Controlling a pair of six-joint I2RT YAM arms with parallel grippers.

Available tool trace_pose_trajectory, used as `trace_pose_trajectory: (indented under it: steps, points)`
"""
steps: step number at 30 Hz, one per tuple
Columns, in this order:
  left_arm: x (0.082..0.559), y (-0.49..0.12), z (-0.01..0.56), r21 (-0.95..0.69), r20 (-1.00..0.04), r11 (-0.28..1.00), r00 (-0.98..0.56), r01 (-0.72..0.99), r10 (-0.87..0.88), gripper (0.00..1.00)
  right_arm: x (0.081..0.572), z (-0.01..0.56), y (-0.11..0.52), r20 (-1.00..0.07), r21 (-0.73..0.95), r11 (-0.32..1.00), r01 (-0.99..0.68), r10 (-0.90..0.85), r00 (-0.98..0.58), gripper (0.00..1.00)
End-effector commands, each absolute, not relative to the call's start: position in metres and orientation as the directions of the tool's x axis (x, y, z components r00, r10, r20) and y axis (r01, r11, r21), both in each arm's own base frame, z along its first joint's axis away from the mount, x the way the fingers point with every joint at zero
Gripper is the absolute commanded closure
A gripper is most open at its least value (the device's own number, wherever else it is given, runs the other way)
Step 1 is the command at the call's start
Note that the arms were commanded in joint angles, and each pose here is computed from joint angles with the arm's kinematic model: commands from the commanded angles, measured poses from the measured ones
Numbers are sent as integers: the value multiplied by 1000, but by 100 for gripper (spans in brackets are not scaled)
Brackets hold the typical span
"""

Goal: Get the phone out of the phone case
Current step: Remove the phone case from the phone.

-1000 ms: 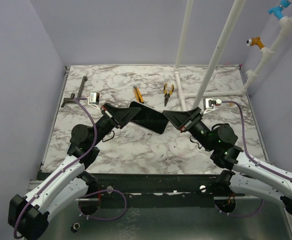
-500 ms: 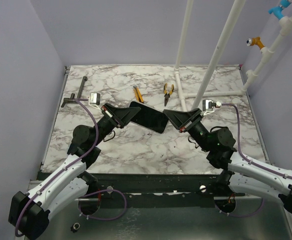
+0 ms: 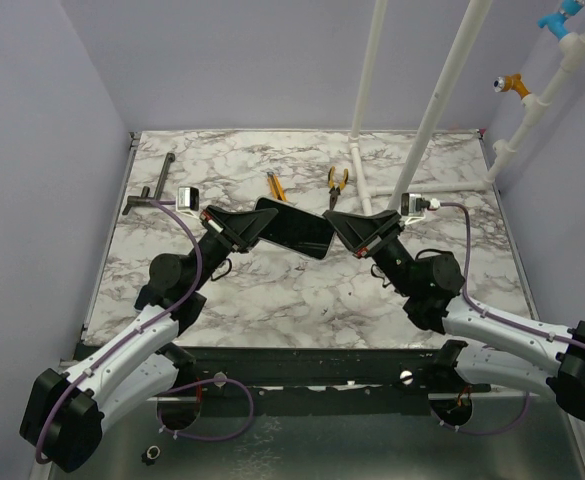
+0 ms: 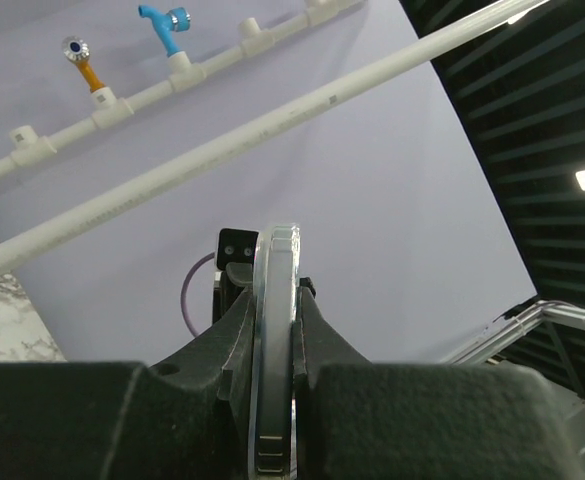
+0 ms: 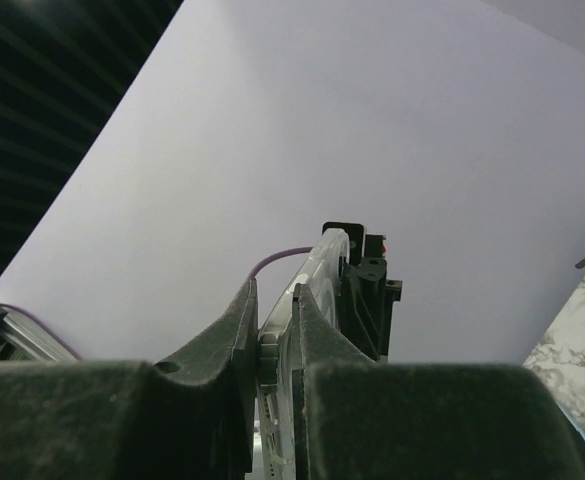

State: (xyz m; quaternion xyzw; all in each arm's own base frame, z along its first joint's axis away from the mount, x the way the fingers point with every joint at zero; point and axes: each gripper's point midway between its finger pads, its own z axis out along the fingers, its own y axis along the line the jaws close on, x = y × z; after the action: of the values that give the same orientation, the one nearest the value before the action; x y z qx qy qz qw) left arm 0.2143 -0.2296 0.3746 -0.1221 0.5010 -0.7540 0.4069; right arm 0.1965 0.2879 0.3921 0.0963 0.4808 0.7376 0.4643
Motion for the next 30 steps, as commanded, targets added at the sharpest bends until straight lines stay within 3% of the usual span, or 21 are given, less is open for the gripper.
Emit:
trace_pose_trajectory:
  steps: [1,16,22,30]
  points:
    - [232,-239,332,-929,-151,-130,-677,345,-721,100,133,477,271,-284,565,-404,-719,723,-629,96]
    - [239,-242,331,-934,-107,-162,-685,317,-721,100,115,486,277,-323,490,-497,-716,660,-679,94]
    - [235,-236,344,-912,-150,-151,-654,381,-741,100,132,474,287,-349,624,-365,-691,660,-665,67]
    - [232,-231,357,-892,-197,-122,-618,435,-761,100,162,456,289,-318,768,-209,-605,697,-643,62]
